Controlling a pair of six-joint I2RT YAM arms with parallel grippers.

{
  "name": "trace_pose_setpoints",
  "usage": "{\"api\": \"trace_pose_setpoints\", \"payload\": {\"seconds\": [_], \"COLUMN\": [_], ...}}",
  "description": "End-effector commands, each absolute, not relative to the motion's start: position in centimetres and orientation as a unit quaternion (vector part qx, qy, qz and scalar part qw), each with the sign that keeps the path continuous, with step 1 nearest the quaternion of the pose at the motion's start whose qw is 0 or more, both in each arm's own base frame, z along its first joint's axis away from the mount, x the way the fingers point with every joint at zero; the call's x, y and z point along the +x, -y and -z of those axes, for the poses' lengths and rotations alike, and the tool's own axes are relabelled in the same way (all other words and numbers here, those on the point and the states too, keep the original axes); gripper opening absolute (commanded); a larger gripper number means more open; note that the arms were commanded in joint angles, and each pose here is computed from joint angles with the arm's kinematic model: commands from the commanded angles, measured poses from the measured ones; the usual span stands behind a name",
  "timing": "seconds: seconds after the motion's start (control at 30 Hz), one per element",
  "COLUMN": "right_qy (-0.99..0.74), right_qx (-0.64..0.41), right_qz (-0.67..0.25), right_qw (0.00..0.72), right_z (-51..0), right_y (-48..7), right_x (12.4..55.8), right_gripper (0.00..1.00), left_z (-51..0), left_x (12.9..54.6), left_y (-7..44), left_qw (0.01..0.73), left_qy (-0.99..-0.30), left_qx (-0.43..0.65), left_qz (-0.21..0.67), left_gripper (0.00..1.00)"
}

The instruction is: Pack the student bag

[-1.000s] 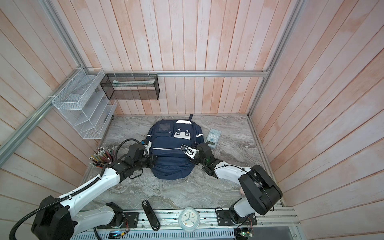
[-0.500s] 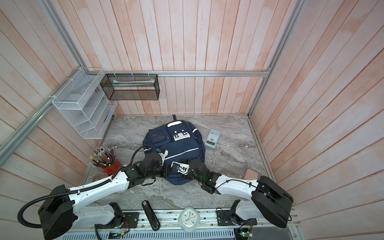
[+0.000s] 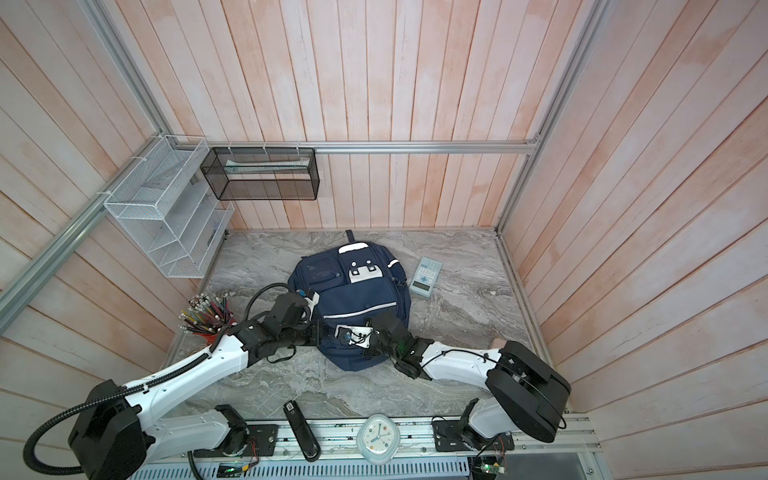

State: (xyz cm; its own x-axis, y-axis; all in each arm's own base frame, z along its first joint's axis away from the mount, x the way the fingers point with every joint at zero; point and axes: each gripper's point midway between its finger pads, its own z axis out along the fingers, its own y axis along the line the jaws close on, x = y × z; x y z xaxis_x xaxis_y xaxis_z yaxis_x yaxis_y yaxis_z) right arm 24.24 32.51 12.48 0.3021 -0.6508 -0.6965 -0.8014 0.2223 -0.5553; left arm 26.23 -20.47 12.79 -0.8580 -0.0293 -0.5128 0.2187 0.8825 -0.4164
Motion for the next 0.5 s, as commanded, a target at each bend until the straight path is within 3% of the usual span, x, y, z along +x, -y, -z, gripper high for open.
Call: {"api": "trace_pose_setpoints", "payload": {"seconds": [0.0, 0.13, 0.23, 0.43, 0.47], "right_qy": [-0.587, -0.589, -0.592, -0.631, -0.638], "right_qx": [-0.652, -0.650, -0.645, -0.588, -0.577], "right_qz": [-0.120, -0.141, -0.132, -0.019, -0.009], "right_qw": [0.465, 0.459, 0.464, 0.506, 0.510], "right_z": [-10.5, -10.9, -10.9, -11.4, -11.6], "right_y": [-31.4, -31.8, -31.6, -30.0, -29.7], "right_x": [21.8, 21.8, 22.4, 27.0, 27.5], "right_gripper": [0.00, 0.00, 0.00, 0.00, 0.13], "left_z": [-14.5, -15.9, -17.1, -17.8, -17.5], "left_x": [30.5, 34.1, 35.9, 33.4, 32.5], "left_y": [15.0, 12.5, 14.5, 17.1, 17.4], "left_qw": [0.333, 0.370, 0.385, 0.372, 0.364], "left_qy": [-0.931, -0.920, -0.909, -0.899, -0.900], "left_qx": [0.012, -0.015, 0.010, 0.032, 0.031], "left_qz": [0.149, 0.128, 0.161, 0.228, 0.237], "left_gripper": [0.00, 0.00, 0.00, 0.00, 0.00]}}
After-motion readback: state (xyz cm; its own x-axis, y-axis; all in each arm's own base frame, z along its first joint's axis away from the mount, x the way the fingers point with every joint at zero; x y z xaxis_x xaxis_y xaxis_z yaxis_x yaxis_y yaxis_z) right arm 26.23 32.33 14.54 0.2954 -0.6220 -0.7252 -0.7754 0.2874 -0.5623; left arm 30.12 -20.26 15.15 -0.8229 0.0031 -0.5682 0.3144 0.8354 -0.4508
